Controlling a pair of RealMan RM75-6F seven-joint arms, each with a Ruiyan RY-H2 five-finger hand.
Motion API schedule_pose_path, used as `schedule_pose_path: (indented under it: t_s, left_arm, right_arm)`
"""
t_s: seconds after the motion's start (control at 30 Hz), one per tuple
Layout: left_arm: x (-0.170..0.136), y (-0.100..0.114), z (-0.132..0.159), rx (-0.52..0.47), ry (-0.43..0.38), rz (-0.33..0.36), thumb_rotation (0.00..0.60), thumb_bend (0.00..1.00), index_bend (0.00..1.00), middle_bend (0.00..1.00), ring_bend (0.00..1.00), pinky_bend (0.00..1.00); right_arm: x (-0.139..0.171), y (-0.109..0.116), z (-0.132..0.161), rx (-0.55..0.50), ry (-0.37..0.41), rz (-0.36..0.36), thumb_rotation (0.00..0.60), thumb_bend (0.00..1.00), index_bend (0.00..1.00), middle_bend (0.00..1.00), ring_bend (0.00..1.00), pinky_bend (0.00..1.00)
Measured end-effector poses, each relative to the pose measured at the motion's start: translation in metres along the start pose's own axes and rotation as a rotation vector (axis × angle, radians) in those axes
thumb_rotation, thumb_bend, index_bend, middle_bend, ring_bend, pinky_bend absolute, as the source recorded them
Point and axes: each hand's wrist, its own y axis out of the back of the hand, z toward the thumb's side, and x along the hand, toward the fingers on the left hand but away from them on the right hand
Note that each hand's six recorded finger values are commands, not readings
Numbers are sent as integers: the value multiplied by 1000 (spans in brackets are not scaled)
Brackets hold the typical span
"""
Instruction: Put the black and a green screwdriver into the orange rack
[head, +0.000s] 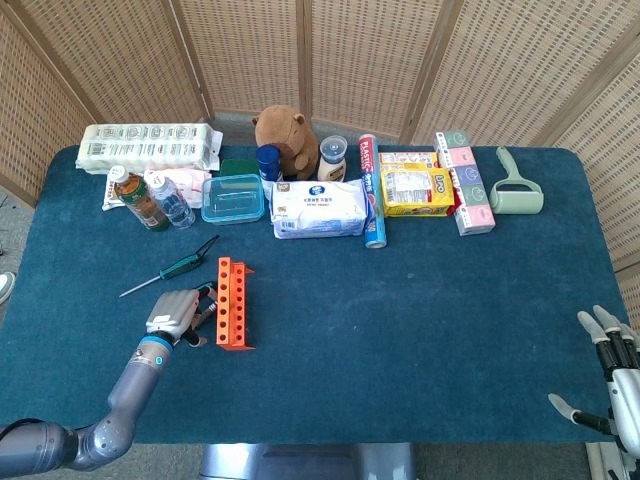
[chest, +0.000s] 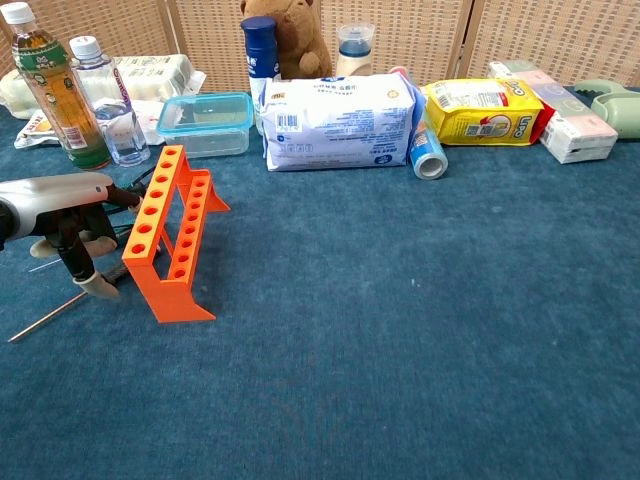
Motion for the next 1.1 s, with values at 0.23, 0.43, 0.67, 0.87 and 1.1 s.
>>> schedule_pose_path:
  t_s: [0.23,0.43,0.67,0.87,1.1]
  left_arm:
    - [6,-6,-1,-14,-27,-8,600,59,281,893,823,856]
    - [6,-8,0,-10,-27,-11,600,60,281,893,823,856]
    - [4,-8,-4,-7,-9,-19,600,60,281,893,823,857]
    - [3,-8,-6,-14,0,-30,600,59,281,893,823,857]
    - [-1,-8,-10,-22,8,-48,600,60,281,893,823,856]
  right_arm:
    - [0,1,0,-2,0,-2,600,23,0,0,0,0]
    - [0,1,0,-4,2,-1,600,23,0,0,0,0]
    - [0,1,0,-7,3,-2,600,23,0,0,0,0]
    - [1,2,0,-9,3,-3,600,24,0,0,0,0]
    - [1,2,0,-11,2,-3,600,23,0,0,0,0]
